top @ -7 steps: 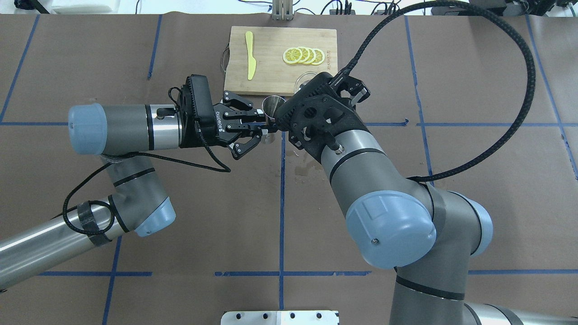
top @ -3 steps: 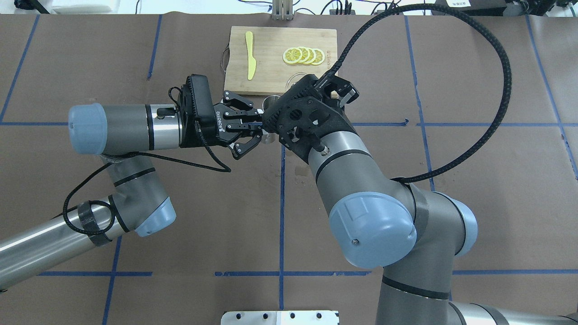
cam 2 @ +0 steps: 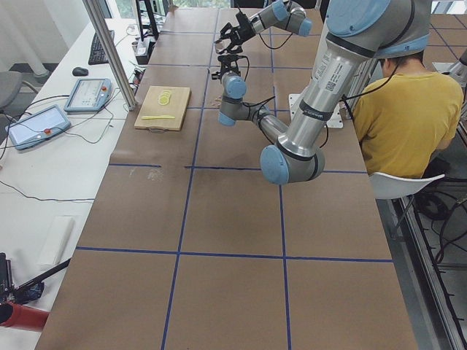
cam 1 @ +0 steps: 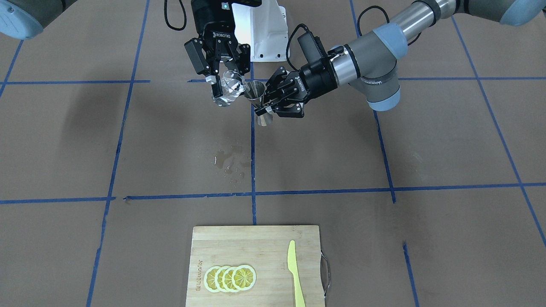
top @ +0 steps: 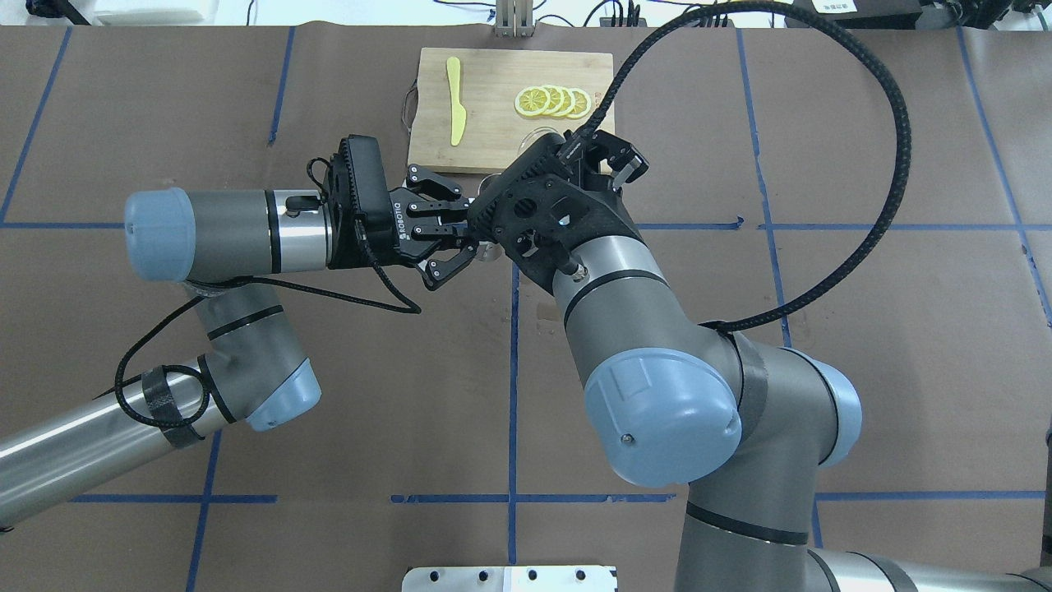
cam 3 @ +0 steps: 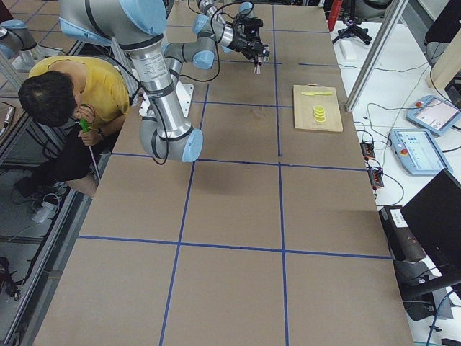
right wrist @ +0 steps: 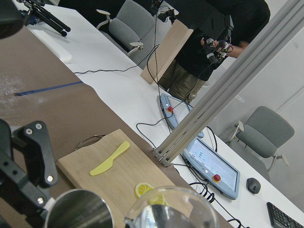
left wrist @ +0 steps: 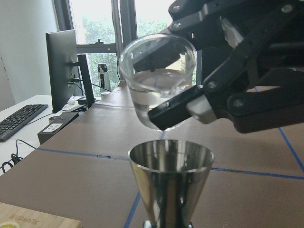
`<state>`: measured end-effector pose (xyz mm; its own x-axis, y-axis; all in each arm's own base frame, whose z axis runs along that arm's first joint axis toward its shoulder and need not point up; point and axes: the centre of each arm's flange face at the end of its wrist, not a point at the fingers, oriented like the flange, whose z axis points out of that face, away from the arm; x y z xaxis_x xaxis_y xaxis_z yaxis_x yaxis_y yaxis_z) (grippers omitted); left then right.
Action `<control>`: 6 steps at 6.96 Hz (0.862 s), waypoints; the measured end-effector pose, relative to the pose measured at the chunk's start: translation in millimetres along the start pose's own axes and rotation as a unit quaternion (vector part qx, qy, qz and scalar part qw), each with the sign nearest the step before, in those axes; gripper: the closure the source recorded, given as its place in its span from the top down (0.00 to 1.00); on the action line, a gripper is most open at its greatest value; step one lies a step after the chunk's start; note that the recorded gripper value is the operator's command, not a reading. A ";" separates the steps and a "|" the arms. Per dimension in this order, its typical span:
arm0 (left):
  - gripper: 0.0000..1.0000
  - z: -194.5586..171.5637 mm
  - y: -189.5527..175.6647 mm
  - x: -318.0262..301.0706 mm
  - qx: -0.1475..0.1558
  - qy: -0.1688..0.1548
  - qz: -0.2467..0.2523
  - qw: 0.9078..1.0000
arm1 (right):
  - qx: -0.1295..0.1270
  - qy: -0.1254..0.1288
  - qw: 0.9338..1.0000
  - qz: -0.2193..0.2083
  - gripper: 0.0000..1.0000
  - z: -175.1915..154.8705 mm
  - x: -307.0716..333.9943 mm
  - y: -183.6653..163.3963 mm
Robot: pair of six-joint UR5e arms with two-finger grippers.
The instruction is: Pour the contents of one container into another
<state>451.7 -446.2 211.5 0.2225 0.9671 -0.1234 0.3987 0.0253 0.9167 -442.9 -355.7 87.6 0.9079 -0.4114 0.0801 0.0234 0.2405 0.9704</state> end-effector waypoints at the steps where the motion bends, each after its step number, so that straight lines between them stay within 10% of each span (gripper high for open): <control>1: 0.00 -0.1 0.1 0.2 0.000 0.000 0.000 1.000 | 0.000 0.008 1.000 -0.021 0.00 -1.0 -0.7 -3.4; 6: 0.00 -0.3 -0.3 -0.1 0.000 0.000 0.000 1.000 | -0.006 0.018 0.998 -0.060 0.00 -4.2 -8.7 -3.3</control>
<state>451.3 -446.2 211.3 0.2228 0.9671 -0.1232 0.3992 0.0248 0.9165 -449.2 -349.2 82.7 0.9128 -0.4057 -0.0458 0.1380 0.2009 0.9698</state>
